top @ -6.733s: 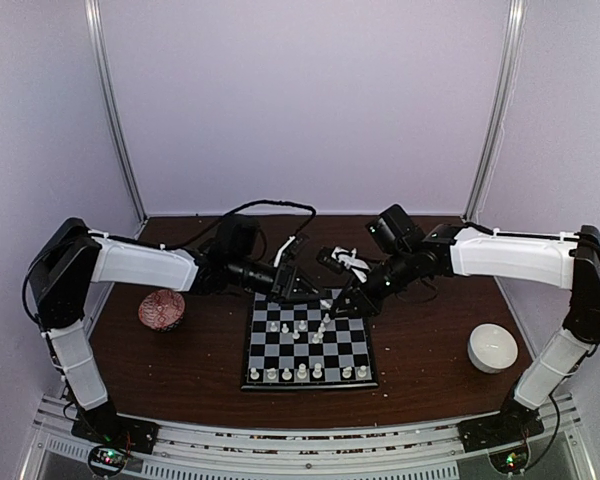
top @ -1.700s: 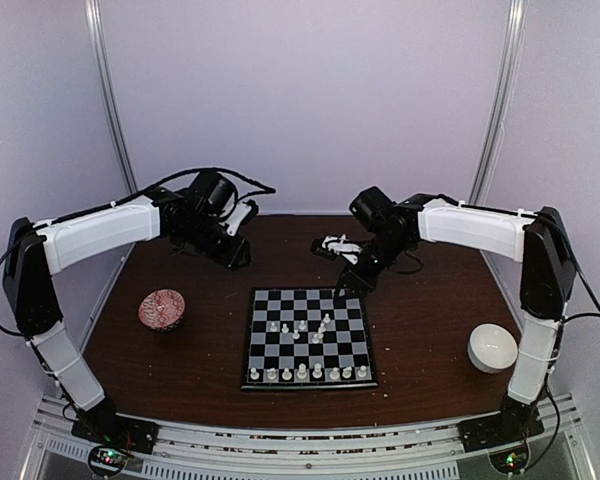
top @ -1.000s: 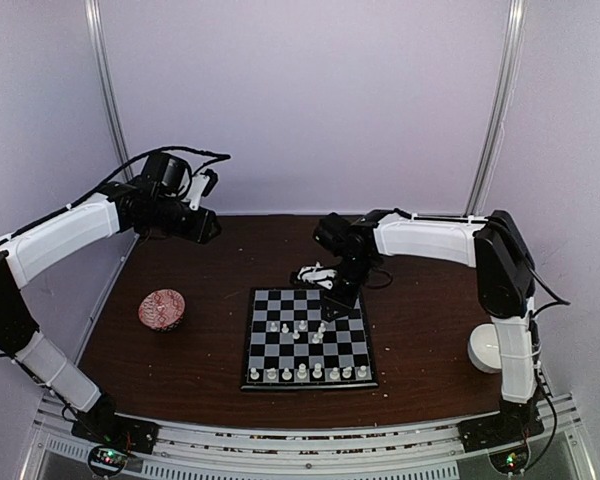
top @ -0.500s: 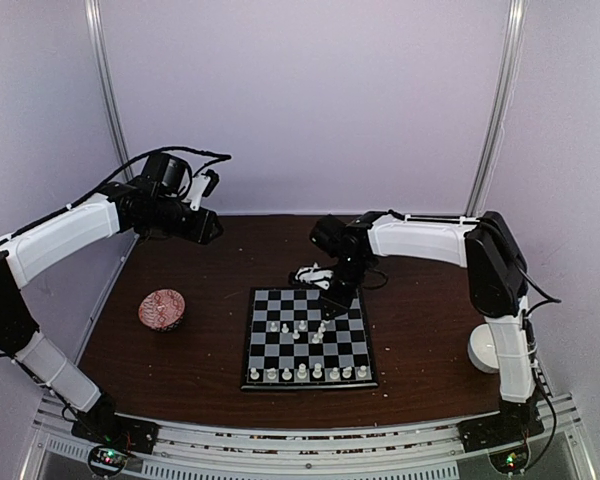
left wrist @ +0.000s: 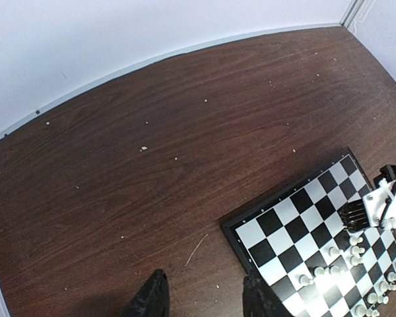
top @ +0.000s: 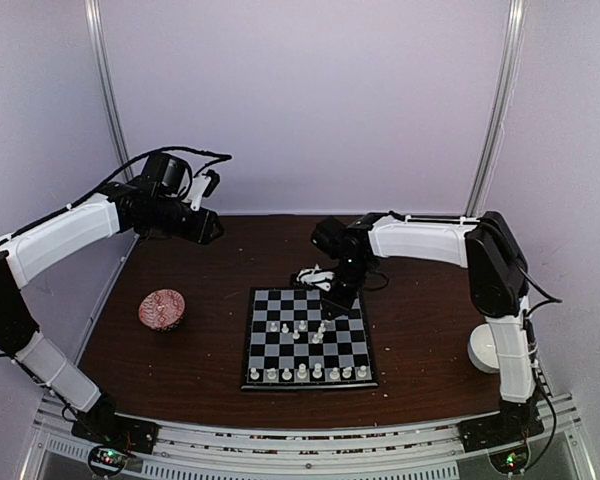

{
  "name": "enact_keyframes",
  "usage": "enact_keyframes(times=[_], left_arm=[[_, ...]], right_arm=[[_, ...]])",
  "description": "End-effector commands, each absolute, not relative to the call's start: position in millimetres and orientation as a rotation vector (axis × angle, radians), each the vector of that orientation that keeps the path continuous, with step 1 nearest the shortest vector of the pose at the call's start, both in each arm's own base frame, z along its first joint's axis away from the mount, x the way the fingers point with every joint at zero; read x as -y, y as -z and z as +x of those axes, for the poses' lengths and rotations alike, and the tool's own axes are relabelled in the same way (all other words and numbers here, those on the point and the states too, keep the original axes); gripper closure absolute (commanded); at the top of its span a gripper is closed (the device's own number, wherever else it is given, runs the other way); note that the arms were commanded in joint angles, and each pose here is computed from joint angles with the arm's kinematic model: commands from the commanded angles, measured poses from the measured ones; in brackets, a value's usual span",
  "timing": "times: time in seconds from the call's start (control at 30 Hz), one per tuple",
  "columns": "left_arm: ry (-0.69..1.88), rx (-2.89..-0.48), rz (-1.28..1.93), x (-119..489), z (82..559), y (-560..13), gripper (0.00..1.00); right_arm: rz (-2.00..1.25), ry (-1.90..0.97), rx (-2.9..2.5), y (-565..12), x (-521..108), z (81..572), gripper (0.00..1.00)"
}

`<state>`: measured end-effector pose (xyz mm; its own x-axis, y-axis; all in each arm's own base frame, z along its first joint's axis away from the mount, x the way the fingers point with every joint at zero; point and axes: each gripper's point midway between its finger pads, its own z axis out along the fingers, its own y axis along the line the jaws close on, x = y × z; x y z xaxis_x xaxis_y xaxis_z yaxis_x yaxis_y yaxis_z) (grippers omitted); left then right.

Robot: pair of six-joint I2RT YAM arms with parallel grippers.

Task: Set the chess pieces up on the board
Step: Pick up the pawn from the chessboard, then place the pawn at h2.

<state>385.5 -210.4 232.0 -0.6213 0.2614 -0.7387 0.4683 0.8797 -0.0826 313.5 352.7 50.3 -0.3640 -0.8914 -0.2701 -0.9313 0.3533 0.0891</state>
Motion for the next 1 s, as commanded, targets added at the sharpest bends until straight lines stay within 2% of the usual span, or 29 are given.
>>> enact_keyframes(times=[0.0, 0.23, 0.4, 0.97], left_arm=[[0.362, -2.219, 0.536, 215.4, 388.8, -240.6, 0.61], [0.36, -2.226, 0.543, 215.7, 389.4, -237.8, 0.61], [0.378, -2.23, 0.554, 218.9, 389.1, -235.7, 0.61], [0.36, -2.235, 0.555, 217.3, 390.5, -233.9, 0.61]], right_arm=[[-1.659, -0.276, -2.362, -85.7, -334.6, 304.9, 0.92], [-1.702, -0.279, -2.293, -100.0, -297.7, 266.4, 0.93], [-1.769, -0.407, -2.262, -95.9, -285.5, 231.1, 0.92], [-1.909, -0.407, -2.225, -78.7, -293.8, 206.7, 0.92]])
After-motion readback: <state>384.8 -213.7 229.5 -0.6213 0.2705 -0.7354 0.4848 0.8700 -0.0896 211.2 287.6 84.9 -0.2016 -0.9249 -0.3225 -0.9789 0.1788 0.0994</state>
